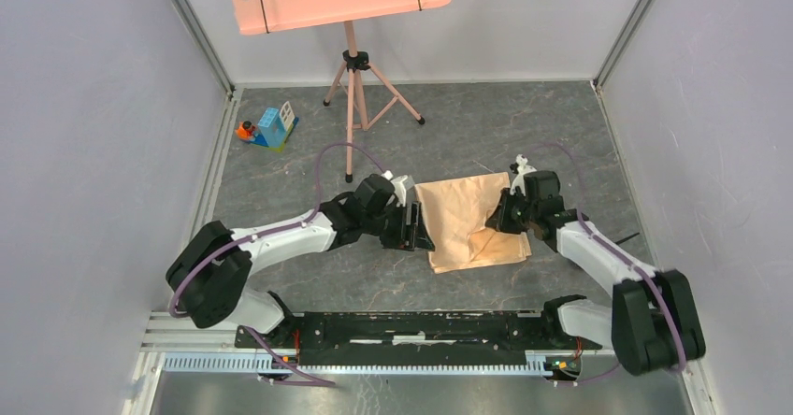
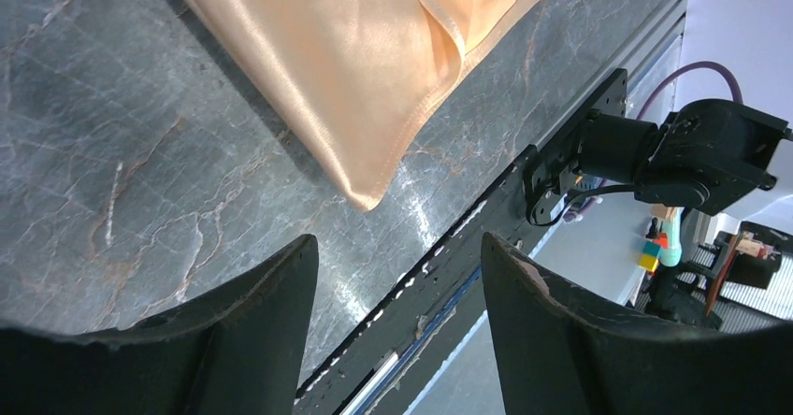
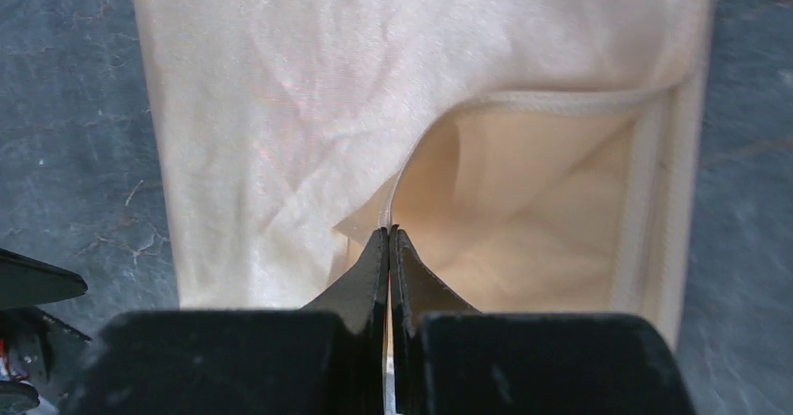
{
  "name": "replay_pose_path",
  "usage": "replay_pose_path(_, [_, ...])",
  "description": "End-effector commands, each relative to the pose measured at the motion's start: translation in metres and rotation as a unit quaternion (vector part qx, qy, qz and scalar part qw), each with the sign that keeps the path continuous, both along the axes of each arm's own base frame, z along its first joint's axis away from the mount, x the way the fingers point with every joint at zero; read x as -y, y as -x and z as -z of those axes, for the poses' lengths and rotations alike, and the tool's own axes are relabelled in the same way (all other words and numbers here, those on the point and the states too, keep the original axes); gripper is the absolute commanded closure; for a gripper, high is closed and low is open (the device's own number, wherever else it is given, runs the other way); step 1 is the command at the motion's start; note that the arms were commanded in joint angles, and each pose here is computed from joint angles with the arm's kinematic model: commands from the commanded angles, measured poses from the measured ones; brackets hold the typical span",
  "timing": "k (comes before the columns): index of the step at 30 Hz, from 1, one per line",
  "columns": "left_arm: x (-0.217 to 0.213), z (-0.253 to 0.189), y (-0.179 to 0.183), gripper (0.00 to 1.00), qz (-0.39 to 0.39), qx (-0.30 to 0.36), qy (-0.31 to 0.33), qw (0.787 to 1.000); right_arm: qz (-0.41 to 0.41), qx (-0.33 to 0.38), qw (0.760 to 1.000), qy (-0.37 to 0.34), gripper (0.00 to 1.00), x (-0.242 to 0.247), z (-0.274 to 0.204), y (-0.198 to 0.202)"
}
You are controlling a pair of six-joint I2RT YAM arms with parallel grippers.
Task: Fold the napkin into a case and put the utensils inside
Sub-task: Pick up the top corner of the square-folded napkin from the center of the board.
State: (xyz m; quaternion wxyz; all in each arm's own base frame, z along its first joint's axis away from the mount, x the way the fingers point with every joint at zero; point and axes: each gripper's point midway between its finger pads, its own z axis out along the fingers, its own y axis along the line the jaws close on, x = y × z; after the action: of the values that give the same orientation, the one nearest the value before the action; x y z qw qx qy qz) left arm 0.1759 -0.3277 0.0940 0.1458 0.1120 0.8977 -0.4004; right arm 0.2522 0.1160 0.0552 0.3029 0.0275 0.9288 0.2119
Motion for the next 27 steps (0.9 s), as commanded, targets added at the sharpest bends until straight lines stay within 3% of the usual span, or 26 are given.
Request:
replay_pose_path(1, [-0.008, -0.013, -0.011, 0.29, -0.031, 0.021, 0.016, 0.999, -0.049, 0.043, 0.996, -0.065, 1.0, -0.032, -0.022, -0.035])
replay_pose_path(10, [-0.014, -0.015, -0.01, 0.29, -0.039, 0.018, 0.024, 0.999, -0.037, 0.026, 0.998, -0.052, 0.99, -0.027, -0.012, -0.033])
replay_pose_path(24, [-0.017, -0.014, -0.005, 0.29, -0.037, 0.016, 0.026, 0.999, -0.043, 0.012, 0.997, -0.06, 0.76, -0.033, 0.003, -0.039])
replay_pose_path(27, [-0.018, -0.013, -0.004, 0.29, -0.037, 0.016, 0.026, 0.999, -0.045, 0.012, 0.997, -0.058, 0.64, -0.033, 0.002, -0.041])
